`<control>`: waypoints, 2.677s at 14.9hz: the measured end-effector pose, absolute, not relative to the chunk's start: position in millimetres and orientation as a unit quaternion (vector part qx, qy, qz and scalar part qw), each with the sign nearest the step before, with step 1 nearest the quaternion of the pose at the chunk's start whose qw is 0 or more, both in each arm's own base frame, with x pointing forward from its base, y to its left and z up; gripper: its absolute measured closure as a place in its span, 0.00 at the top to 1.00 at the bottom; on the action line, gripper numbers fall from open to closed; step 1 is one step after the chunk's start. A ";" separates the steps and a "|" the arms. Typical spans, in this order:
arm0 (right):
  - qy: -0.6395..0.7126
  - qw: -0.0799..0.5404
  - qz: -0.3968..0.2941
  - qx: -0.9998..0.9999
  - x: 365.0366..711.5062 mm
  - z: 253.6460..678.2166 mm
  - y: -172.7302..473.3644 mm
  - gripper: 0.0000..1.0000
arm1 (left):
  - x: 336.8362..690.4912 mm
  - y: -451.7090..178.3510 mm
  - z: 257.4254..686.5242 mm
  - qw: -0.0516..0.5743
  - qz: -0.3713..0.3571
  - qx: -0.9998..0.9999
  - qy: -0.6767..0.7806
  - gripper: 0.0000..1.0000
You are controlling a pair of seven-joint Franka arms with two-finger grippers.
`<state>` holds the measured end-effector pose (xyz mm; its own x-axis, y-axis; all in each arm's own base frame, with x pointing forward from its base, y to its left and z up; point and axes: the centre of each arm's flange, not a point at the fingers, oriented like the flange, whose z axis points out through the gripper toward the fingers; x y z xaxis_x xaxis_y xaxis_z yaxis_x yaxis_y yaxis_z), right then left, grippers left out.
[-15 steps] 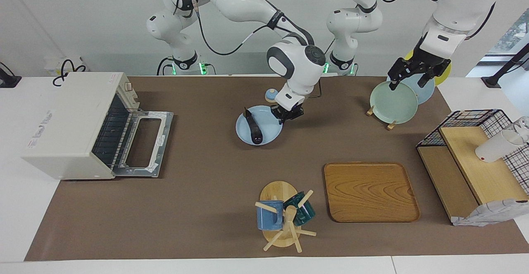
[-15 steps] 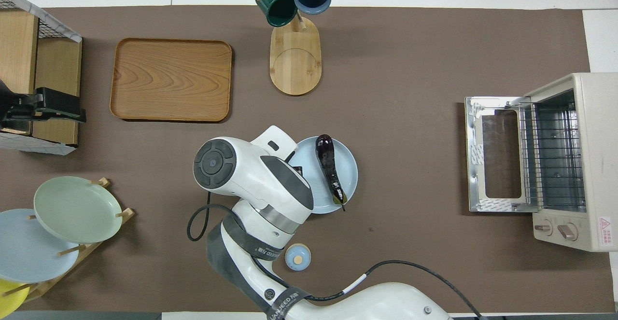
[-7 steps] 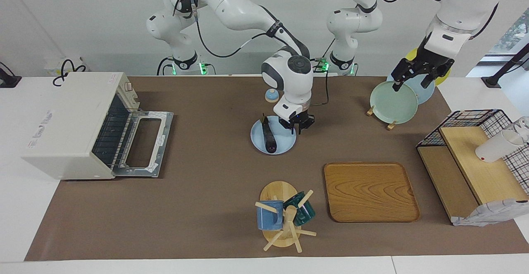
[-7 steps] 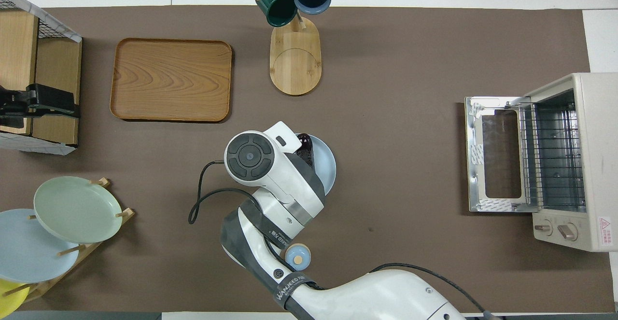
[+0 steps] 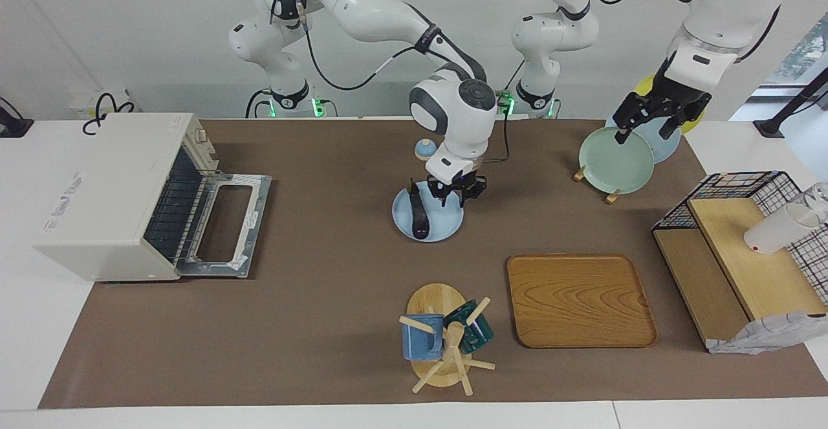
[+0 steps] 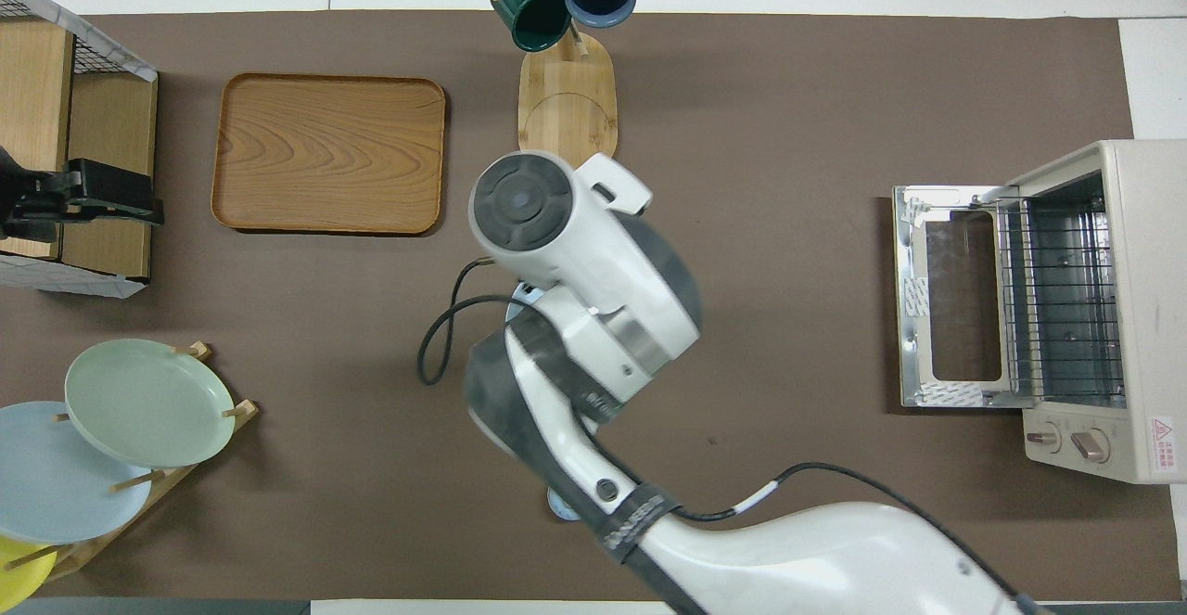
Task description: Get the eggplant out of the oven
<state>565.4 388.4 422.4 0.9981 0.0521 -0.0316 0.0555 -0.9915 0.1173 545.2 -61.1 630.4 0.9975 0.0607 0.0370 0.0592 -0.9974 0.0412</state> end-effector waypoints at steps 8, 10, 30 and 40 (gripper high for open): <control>-0.018 0.122 -0.083 0.989 574.7 378.1 147.4 0.01 | 535.0 -172.5 561.9 0.039 0.006 0.999 -0.010 1.00; -0.014 0.111 -0.075 0.991 569.2 350.9 110.7 0.01 | 524.3 -222.7 538.5 0.043 0.004 0.999 -0.021 1.00; 0.085 0.113 -0.045 0.989 536.0 296.7 47.3 0.01 | 454.3 -447.9 302.3 0.039 -0.008 0.998 -0.053 0.98; 0.136 0.134 -0.078 0.978 550.0 448.7 -28.9 0.01 | 459.8 -445.3 304.7 0.043 0.000 0.998 -0.049 0.46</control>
<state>550.0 -28.9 448.7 0.9507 0.2461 -0.1886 0.2878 -0.9267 0.2416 459.8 -445.3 304.7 0.9952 -0.0976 0.0044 -0.0976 -0.9915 0.0860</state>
